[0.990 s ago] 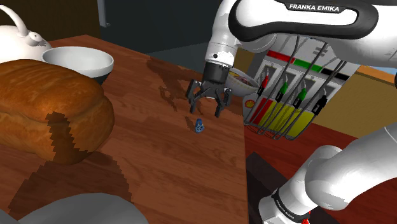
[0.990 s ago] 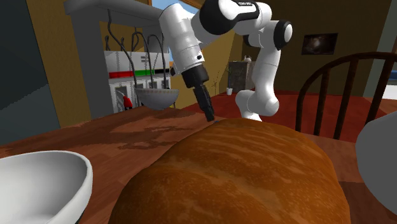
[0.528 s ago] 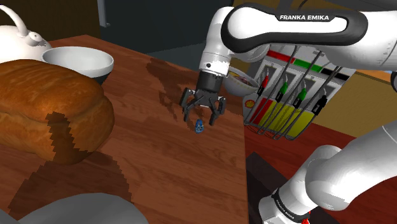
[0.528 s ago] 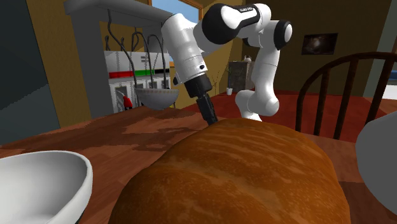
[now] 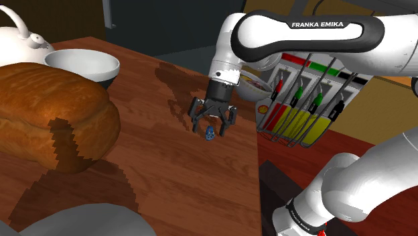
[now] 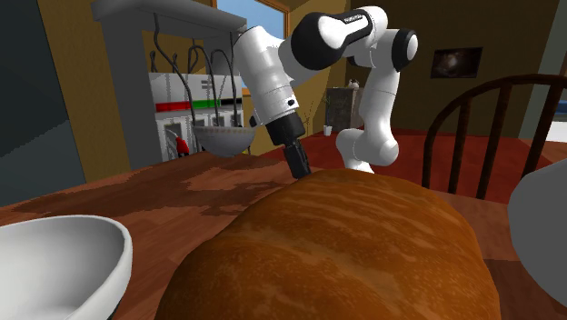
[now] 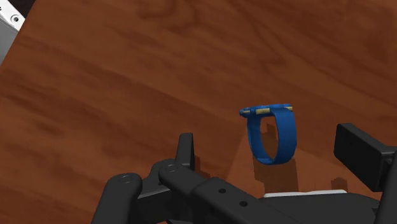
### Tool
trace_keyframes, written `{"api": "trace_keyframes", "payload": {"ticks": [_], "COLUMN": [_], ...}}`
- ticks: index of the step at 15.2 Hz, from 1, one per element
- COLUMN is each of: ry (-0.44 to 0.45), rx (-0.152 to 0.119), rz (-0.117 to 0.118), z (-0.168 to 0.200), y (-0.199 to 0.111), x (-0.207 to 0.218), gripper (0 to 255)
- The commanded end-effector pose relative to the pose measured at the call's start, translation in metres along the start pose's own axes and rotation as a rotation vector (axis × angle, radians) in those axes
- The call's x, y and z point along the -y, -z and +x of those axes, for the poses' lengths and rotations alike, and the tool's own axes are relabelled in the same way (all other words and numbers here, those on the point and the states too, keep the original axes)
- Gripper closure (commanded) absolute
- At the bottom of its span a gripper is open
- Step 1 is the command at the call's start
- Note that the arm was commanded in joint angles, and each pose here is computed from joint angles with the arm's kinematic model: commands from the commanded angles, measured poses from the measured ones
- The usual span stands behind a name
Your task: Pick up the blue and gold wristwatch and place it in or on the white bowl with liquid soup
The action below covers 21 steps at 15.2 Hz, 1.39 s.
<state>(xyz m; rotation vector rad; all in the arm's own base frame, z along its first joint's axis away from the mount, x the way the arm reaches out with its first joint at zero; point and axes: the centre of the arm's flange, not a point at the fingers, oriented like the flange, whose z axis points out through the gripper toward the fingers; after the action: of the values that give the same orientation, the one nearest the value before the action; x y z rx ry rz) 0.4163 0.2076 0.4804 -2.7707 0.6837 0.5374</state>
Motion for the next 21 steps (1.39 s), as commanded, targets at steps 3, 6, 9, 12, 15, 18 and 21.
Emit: {"api": "trace_keyframes", "payload": {"ticks": [3, 6, 9, 12, 15, 18, 21], "ry": [0.000, 0.000, 0.000, 0.000, 0.000, 0.000, 0.000], "rx": [0.000, 0.000, 0.000, 0.000, 0.000, 0.000, 0.000], "rz": [0.000, 0.000, 0.000, 0.000, 0.000, 0.000, 0.000], "z": [0.000, -0.001, -0.001, -0.002, -0.008, -0.015, -0.021], "y": [0.000, 0.000, 0.000, 0.005, 0.019, 0.033, 0.048], "x": [0.000, 0.000, 0.000, 0.001, 0.003, 0.005, 0.007], "gripper": [255, 255, 255, 255, 255, 255, 255]}}
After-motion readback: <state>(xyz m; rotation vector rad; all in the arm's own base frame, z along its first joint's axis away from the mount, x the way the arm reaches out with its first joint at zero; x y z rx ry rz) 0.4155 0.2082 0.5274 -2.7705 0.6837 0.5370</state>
